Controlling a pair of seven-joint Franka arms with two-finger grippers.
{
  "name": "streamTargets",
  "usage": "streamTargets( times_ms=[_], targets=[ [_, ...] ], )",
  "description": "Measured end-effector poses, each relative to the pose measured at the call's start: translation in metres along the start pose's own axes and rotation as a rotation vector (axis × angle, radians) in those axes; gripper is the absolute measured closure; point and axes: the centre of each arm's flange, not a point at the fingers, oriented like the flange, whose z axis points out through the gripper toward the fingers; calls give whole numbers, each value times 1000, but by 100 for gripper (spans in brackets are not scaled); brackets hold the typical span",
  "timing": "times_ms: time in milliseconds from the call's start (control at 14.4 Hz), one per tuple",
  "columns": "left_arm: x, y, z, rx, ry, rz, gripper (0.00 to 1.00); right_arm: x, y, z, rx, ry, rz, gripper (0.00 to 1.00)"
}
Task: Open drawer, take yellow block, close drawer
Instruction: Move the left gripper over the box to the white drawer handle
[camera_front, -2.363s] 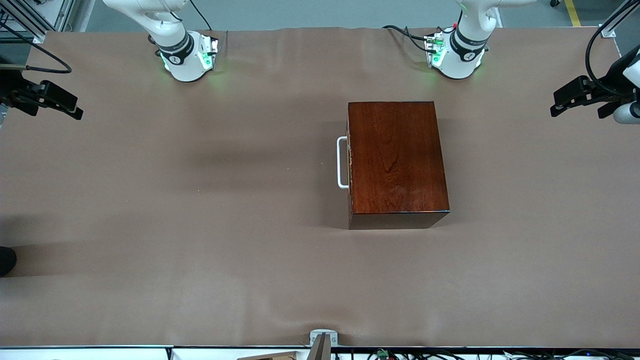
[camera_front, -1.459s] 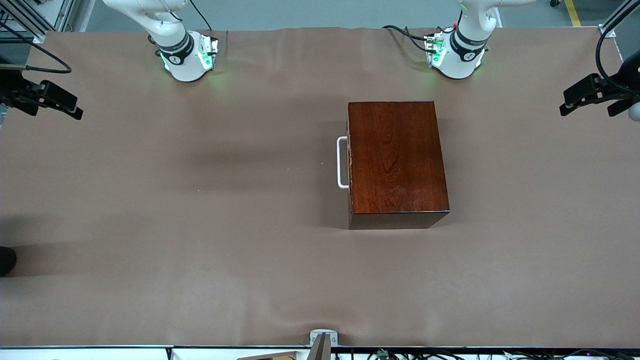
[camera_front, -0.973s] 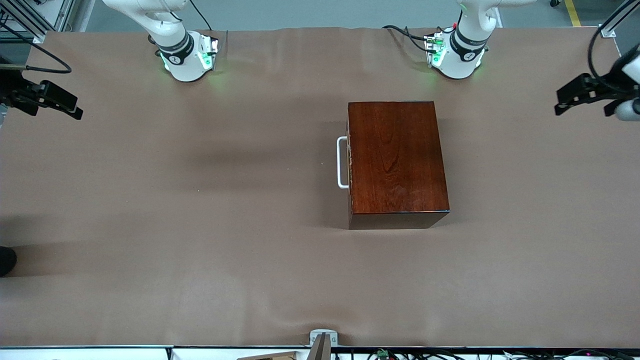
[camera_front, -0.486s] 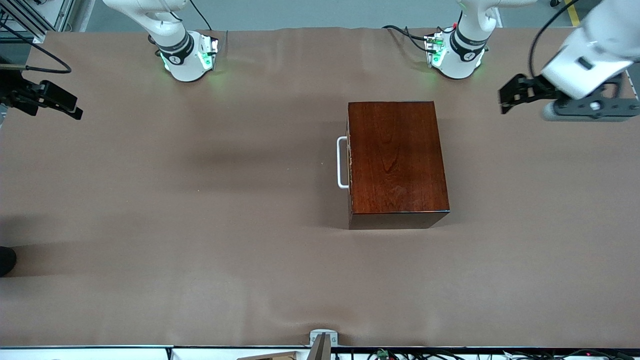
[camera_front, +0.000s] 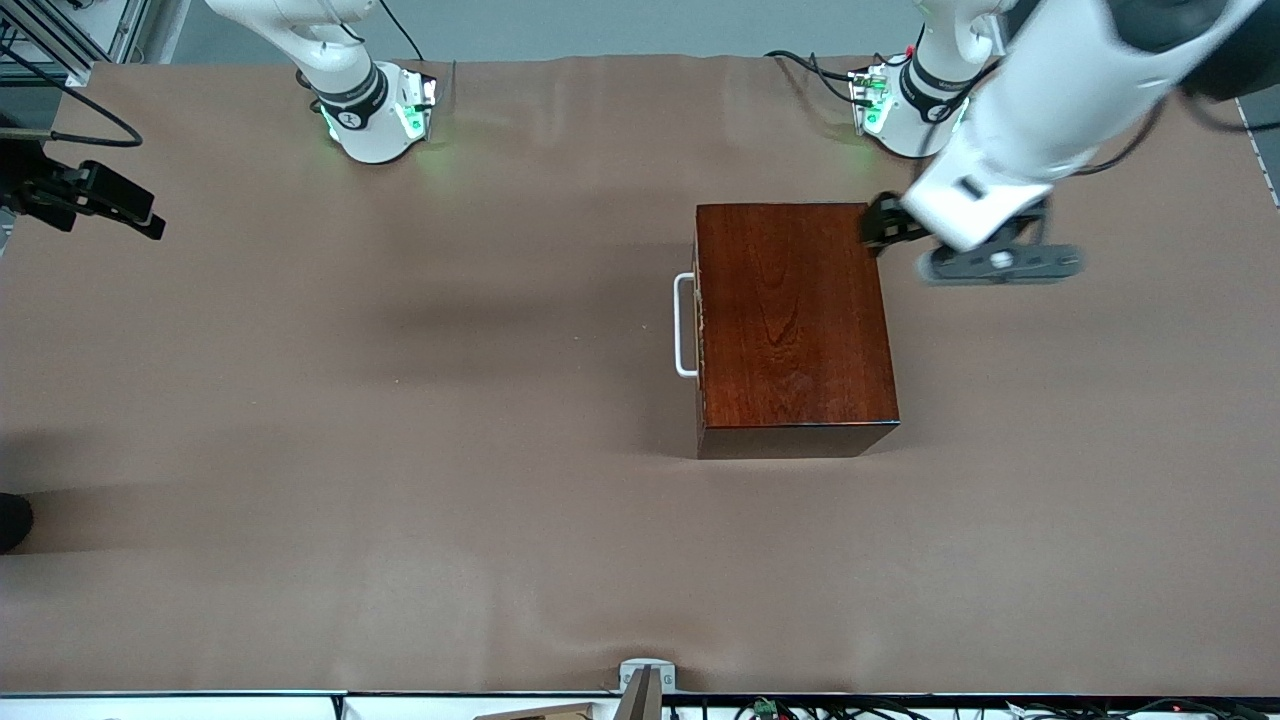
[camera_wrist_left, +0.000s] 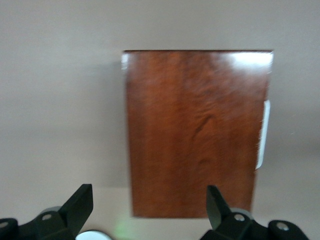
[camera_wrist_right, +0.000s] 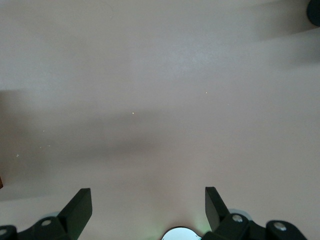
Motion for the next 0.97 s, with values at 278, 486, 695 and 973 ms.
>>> streamTargets(
  times_ms=[278, 486, 695, 973],
  targets=[
    [-13, 119, 56, 22, 22, -73, 0, 0, 0, 0, 0, 0, 1, 0],
    [-33, 209, 121, 76, 48, -109, 0, 0, 1, 0, 0, 0, 2, 0],
    [-52, 260, 193, 183, 94, -80, 0, 0, 1, 0, 0, 0, 2, 0],
    [-76, 292, 262, 306, 131, 12, 0, 0, 1, 0, 0, 0, 2, 0]
  ],
)
